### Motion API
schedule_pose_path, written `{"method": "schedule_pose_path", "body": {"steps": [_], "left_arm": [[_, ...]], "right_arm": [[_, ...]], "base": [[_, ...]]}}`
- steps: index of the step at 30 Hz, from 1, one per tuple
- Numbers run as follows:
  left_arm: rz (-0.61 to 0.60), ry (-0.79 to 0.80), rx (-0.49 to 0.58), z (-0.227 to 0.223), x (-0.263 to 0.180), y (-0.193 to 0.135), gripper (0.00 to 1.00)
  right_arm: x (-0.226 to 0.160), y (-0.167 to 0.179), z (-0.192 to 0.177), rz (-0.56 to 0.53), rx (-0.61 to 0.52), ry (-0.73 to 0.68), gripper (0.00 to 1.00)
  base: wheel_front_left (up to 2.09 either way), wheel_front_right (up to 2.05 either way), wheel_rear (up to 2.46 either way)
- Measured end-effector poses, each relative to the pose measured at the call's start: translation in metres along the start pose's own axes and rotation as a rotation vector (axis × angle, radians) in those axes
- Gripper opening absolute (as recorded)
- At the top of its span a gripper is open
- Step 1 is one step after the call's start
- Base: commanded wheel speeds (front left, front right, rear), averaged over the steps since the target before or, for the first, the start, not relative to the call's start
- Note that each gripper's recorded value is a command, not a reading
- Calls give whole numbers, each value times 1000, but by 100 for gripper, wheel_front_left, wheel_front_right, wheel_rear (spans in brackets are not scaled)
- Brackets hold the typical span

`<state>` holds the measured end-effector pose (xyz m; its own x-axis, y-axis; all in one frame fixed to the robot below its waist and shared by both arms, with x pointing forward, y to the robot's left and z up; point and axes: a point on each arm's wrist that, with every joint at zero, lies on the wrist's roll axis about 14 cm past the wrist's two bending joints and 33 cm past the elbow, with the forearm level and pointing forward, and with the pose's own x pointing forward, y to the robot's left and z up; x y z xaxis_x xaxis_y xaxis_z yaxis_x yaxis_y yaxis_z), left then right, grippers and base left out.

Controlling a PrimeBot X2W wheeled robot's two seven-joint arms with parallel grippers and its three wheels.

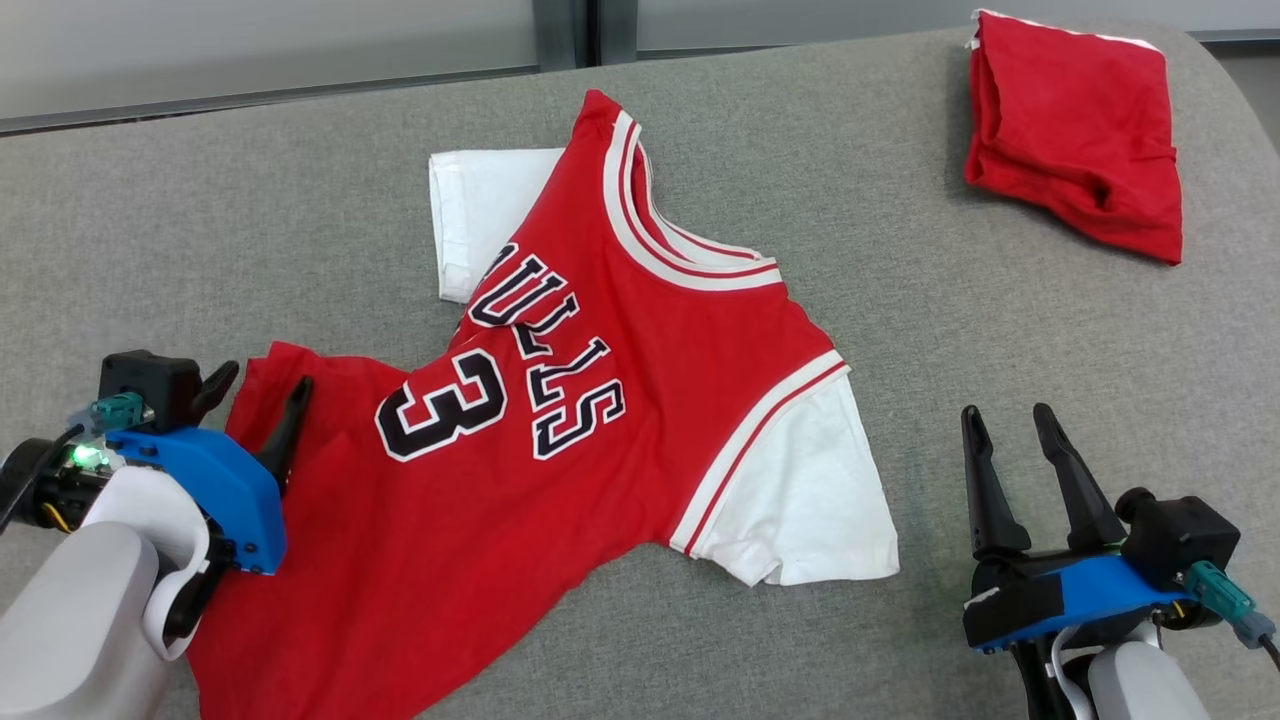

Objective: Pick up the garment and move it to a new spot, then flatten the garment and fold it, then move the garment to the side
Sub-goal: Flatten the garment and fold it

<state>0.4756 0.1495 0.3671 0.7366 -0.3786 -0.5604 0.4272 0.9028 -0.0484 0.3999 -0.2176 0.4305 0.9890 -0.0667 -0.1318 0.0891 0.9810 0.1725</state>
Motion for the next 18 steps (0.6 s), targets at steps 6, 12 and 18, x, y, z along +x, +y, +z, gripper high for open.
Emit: {"method": "schedule_pose_path", "body": {"steps": [6,12,18], "left_arm": [[-22,124,-14,-29,-2,-4,100],[-26,128,-6,-28,5,-4,0],[39,-63,28,27,19,19,0]], "right_arm": [[5,4,-1,12,0,2,100],[7,6,0,18,-2,-2,100],[7,2,0,6,-8,-1,100]], "base": [[0,0,0],[0,0,0],[0,0,0]]}}
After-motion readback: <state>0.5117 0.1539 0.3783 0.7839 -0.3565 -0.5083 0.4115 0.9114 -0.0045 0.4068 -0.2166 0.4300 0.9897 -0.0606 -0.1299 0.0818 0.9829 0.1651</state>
